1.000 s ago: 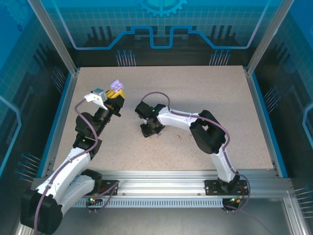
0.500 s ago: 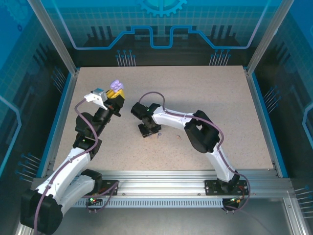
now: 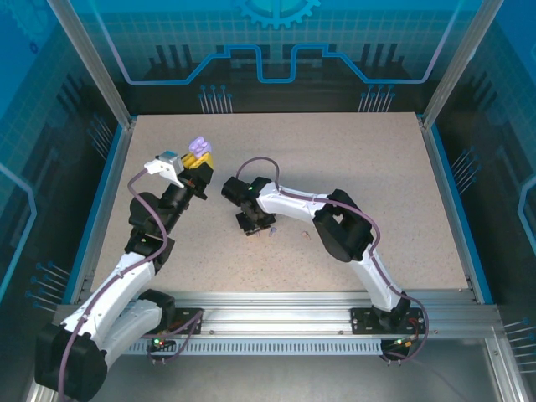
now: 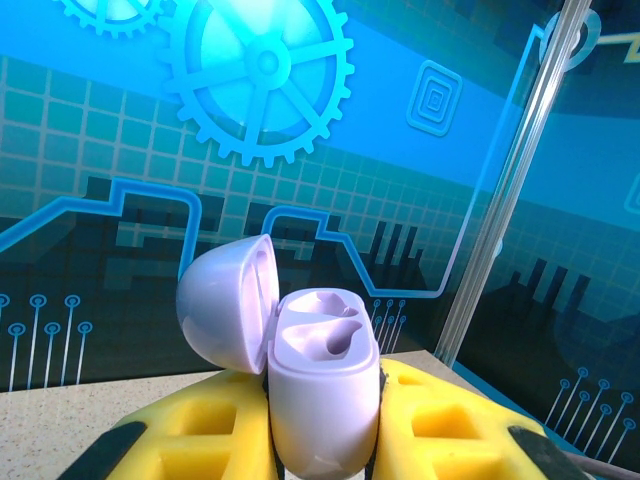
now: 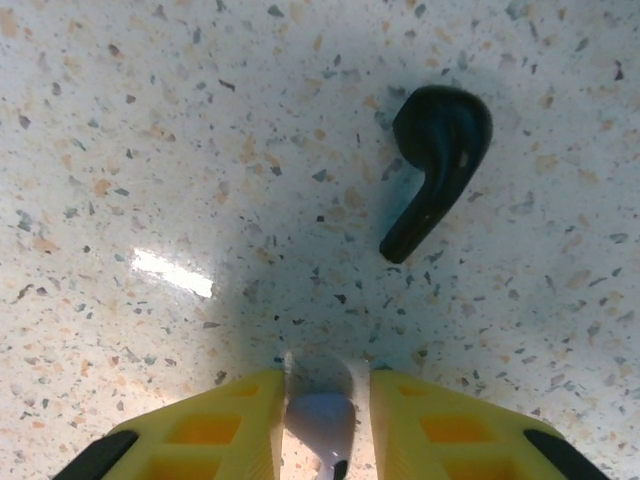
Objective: Insert wireless bluetooth earbuds into charging case
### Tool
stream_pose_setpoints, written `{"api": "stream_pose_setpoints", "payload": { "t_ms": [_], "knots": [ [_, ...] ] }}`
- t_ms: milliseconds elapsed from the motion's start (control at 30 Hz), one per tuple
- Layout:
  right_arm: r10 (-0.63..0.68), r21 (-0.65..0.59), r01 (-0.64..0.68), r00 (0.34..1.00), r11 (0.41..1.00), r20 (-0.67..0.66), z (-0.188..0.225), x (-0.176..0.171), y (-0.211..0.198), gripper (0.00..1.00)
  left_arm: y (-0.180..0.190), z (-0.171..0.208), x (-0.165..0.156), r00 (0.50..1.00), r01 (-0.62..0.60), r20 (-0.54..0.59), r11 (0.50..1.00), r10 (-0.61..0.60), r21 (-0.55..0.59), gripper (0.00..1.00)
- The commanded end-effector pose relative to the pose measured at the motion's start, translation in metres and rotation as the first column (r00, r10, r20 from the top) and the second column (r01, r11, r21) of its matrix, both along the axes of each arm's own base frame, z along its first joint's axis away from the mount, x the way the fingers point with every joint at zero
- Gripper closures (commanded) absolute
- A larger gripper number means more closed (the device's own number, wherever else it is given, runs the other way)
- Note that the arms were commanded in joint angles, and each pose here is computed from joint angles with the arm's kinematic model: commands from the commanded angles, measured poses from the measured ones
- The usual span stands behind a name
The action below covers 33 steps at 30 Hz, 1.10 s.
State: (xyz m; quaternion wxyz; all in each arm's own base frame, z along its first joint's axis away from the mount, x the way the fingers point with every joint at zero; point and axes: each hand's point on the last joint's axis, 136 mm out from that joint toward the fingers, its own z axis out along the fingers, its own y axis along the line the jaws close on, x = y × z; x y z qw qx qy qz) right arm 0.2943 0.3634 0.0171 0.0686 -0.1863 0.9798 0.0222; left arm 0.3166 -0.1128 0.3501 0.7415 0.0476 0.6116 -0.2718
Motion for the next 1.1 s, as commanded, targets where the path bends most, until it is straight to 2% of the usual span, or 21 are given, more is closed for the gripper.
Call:
{"api": "stream_pose_setpoints", "payload": {
  "t_ms": [0, 300, 500, 800, 967, 1067],
  "knots": [
    [0.002, -0.068, -0.005, 0.999, 0.998, -0.042, -0.013, -0.016, -0.005, 0.72, 0.0, 0.013, -0.005, 0.999, 0.002, 0.051, 1.0, -0.002, 0.003, 1.0],
    [-0.007, -0.042, 0.007, 1.0, 0.999, 0.003, 0.004, -0.012, -0.002, 0.82, -0.001, 0.013, -0.006, 0.999, 0.008, 0.044, 1.0, -0.008, -0.001, 1.0],
    [-0.032, 0.023, 0.03, 0.993, 0.999, 0.111, 0.053, 0.004, -0.003, 0.83, -0.005, 0.015, -0.008, 0.998, 0.035, 0.053, 0.999, -0.035, 0.012, 1.0],
    [-0.129, 0.208, 0.064, 0.941, 0.976, 0.312, 0.17, 0.04, -0.042, 0.84, -0.026, 0.018, -0.017, 0.986, 0.137, 0.082, 0.987, -0.143, 0.083, 1.0],
    [-0.207, 0.346, 0.047, 0.873, 0.937, 0.441, 0.257, 0.063, -0.08, 0.83, -0.051, 0.013, -0.022, 0.972, 0.203, 0.089, 0.968, -0.217, 0.146, 1.0],
    [-0.223, 0.422, -0.017, 0.829, 0.907, 0.512, 0.307, 0.069, -0.091, 0.82, -0.071, 0.013, -0.026, 0.959, 0.242, 0.1, 0.95, -0.265, 0.199, 1.0]
  ]
}}
